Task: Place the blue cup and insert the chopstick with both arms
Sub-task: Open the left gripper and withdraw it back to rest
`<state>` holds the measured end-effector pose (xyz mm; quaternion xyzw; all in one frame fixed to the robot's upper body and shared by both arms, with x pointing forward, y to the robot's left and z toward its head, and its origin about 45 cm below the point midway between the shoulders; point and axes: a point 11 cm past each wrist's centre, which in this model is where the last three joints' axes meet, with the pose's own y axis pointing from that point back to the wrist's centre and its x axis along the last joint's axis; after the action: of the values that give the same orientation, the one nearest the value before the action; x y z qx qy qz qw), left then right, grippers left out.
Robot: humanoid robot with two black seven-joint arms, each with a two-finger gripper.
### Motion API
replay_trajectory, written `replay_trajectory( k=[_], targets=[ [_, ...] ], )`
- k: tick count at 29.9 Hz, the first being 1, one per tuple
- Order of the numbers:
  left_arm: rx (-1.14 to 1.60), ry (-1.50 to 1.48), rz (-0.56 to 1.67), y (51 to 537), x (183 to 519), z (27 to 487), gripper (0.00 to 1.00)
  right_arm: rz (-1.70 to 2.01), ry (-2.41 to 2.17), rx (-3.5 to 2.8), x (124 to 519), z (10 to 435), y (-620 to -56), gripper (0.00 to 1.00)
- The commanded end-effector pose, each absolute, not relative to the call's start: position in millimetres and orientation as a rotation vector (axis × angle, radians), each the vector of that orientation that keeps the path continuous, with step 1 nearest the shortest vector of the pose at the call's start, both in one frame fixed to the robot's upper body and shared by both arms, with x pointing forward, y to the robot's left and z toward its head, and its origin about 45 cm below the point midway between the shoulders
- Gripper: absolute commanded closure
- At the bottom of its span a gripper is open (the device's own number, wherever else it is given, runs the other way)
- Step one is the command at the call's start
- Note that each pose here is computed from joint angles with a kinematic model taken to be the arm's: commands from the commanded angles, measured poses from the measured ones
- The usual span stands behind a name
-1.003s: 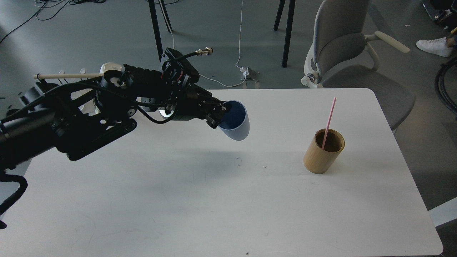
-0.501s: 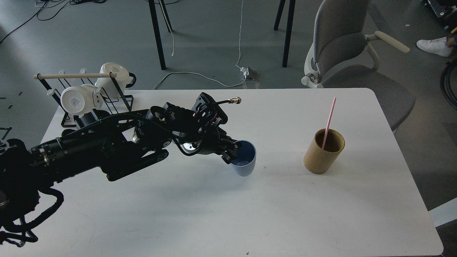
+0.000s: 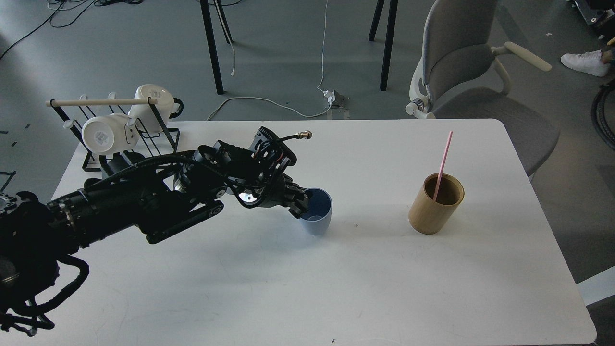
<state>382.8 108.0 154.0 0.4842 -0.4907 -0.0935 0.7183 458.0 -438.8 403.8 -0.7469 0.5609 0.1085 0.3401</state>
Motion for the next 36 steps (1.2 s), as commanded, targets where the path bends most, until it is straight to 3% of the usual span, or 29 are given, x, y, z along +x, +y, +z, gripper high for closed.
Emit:
replay_trajectory(
  k=[1, 11, 15, 19, 26, 36],
  targets=[
    [1.067, -1.088, -0.208, 104.3, 381.9, 153.6, 0.79, 0.281, 1.459, -1.942, 457.9, 404.1, -439.1, 0.0],
    [1.059, -1.086, -0.202, 103.9, 382.6, 156.1, 0.74, 0.285, 1.464, -1.947, 457.6, 401.8, -438.8, 0.0],
    [1.003, -1.059, -0.142, 103.2, 389.1, 173.6, 0.48, 0.279, 1.481, -1.954, 455.6, 402.4, -443.6, 0.0],
    [0.849, -0.942, 0.104, 114.4, 415.6, 226.5, 0.25, 0.218, 1.559, -2.117, 446.2, 399.8, -443.5, 0.0],
    [0.399, -0.571, 0.454, 133.9, 442.6, 305.7, 0.02, -0.106, 1.661, -2.48, 430.7, 422.9, -414.9, 0.0],
    [-0.261, 0.188, 0.89, 226.7, 487.5, 318.0, 0.0, -0.793, 1.839, -2.929, 404.9, 376.7, -357.8, 0.02]
  ],
)
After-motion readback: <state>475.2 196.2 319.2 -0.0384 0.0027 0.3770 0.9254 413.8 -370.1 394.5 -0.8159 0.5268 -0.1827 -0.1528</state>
